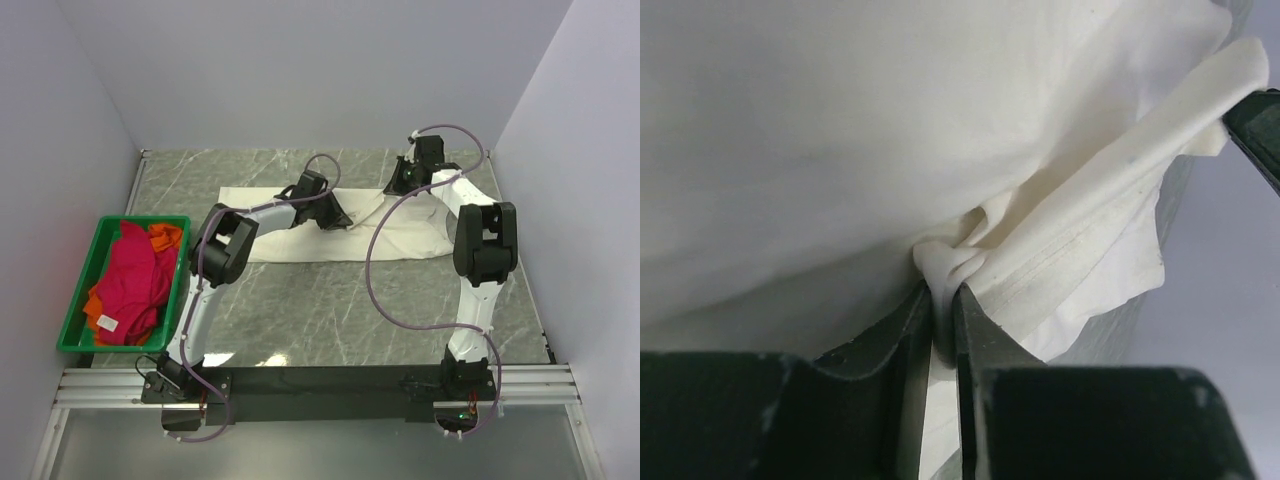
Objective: Fold and stack the t-shirts
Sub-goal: Fold the tshirt
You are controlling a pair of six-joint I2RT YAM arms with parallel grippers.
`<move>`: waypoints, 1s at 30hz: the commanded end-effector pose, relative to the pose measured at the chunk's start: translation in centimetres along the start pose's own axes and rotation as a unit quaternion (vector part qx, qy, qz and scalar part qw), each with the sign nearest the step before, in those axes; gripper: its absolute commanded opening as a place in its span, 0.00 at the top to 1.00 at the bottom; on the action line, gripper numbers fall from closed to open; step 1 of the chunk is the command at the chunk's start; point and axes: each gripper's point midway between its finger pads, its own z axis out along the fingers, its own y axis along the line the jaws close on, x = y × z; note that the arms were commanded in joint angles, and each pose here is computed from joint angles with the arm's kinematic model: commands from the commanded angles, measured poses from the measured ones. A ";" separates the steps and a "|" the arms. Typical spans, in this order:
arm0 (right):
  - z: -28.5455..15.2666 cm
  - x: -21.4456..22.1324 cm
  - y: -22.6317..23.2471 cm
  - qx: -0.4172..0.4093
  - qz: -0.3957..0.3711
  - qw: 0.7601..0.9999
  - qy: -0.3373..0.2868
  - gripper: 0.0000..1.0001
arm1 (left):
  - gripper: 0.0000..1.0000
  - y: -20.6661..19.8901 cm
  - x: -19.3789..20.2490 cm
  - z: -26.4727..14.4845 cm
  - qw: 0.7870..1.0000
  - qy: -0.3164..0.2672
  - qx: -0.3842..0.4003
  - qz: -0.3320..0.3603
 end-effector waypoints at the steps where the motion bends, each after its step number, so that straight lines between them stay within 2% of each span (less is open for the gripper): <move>1: -1.2 -3.9 1.0 0.002 -0.029 0.997 -0.068 0.97 | 0.80 -2.8 -1.7 -2.1 0.999 -0.025 0.026 0.000; 8: -0.9 -4.3 -0.1 0.030 -0.011 0.996 -0.082 0.97 | 0.79 -2.6 -2.5 -2.5 0.999 -0.036 0.019 -0.023; 12: -0.7 -4.2 -0.1 0.027 -0.003 0.996 -0.081 0.96 | 0.73 -2.8 -3.3 -3.0 0.998 -0.047 0.018 -0.039; 13: -0.4 -4.1 -0.2 0.027 0.000 0.997 -0.078 0.95 | 0.69 -2.8 -3.5 -3.1 0.998 -0.049 0.017 -0.045; 14: -0.4 -4.2 -0.1 0.025 0.004 0.997 -0.079 0.95 | 0.60 -3.2 -3.7 -3.5 0.997 -0.054 0.017 -0.045; 17: 0.1 -3.9 0.2 0.015 0.013 0.997 -0.068 0.82 | 0.39 -3.5 -4.6 -5.3 0.996 -0.076 0.006 -0.047; 18: 0.2 -3.9 0.4 0.009 0.015 0.998 -0.066 0.73 | 0.35 -3.5 -5.1 -5.9 0.995 -0.085 0.004 -0.044; 19: 0.4 -3.7 0.4 0.009 0.018 0.998 -0.059 0.70 | 0.30 -2.6 -5.0 -6.5 0.995 -0.091 -0.012 -0.046; 20: 0.3 -4.0 0.7 0.007 0.022 0.998 -0.061 0.67 | 0.21 -3.4 -5.9 -8.2 0.992 -0.116 -0.014 -0.039; 21: 0.2 -4.0 0.8 0.006 0.024 0.998 -0.060 0.63 | 0.17 -3.1 -6.3 -9.2 0.991 -0.128 -0.026 -0.027; 25: -2.5 -5.3 1.3 0.018 0.028 0.996 -0.088 0.52 | 0.16 0.7 -6.6 -13.6 0.979 -0.172 -0.111 -0.007; 26: -2.9 -4.8 0.8 0.029 0.029 0.996 -0.085 0.50 | 0.17 1.2 -6.6 -15.5 0.975 -0.181 -0.129 -0.004; 28: -5.1 -4.7 0.0 0.062 0.036 0.993 -0.095 0.50 | 0.18 5.2 -6.7 -17.7 0.960 -0.203 -0.194 0.002; 30: -7.0 -3.3 -1.6 0.084 0.057 0.990 -0.092 0.49 | 0.19 7.5 -7.0 -20.6 0.948 -0.219 -0.231 -0.002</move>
